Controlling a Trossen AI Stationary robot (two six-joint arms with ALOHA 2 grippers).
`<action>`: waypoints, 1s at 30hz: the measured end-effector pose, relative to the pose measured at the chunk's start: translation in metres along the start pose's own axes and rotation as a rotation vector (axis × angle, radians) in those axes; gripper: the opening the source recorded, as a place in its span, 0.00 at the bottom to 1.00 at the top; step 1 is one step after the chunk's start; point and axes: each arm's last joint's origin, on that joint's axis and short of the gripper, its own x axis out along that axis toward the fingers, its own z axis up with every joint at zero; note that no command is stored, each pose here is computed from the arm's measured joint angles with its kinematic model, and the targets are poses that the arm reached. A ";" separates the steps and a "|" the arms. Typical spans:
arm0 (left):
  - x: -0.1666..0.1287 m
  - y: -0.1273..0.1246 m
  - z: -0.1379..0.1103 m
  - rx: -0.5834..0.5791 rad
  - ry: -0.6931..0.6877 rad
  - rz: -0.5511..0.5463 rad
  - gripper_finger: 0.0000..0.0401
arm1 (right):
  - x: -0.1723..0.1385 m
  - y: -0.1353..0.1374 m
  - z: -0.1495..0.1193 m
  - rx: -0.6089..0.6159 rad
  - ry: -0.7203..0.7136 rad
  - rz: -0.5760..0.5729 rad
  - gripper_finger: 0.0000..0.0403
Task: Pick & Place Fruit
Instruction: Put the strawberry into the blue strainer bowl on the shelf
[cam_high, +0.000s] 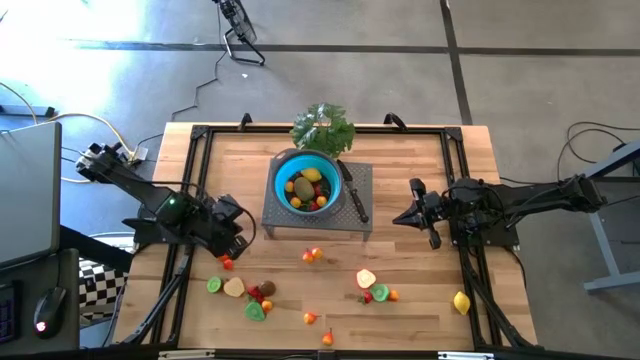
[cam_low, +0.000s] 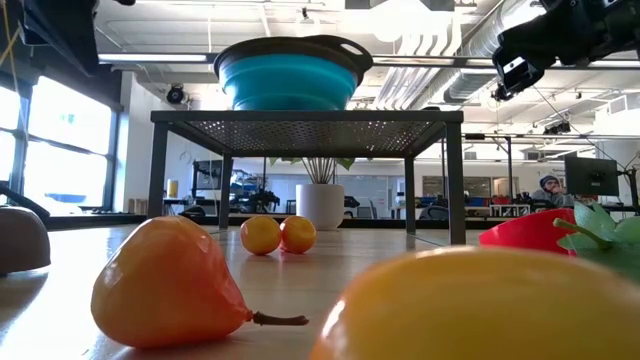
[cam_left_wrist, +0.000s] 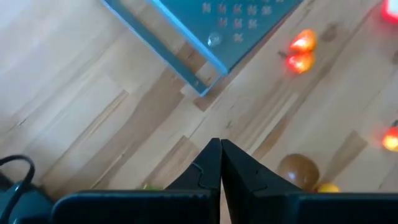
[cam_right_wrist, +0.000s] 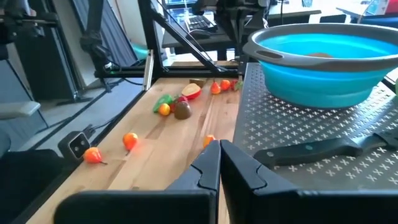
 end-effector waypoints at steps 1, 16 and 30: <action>0.001 0.000 0.000 -0.001 0.007 0.006 0.01 | 0.000 0.000 0.000 0.000 0.001 -0.001 0.01; 0.001 0.000 -0.001 0.040 0.030 0.012 0.04 | 0.000 0.001 -0.001 -0.010 0.010 0.032 0.01; 0.001 0.011 -0.004 0.140 0.030 0.126 0.50 | 0.000 0.001 -0.001 -0.009 0.010 0.031 0.01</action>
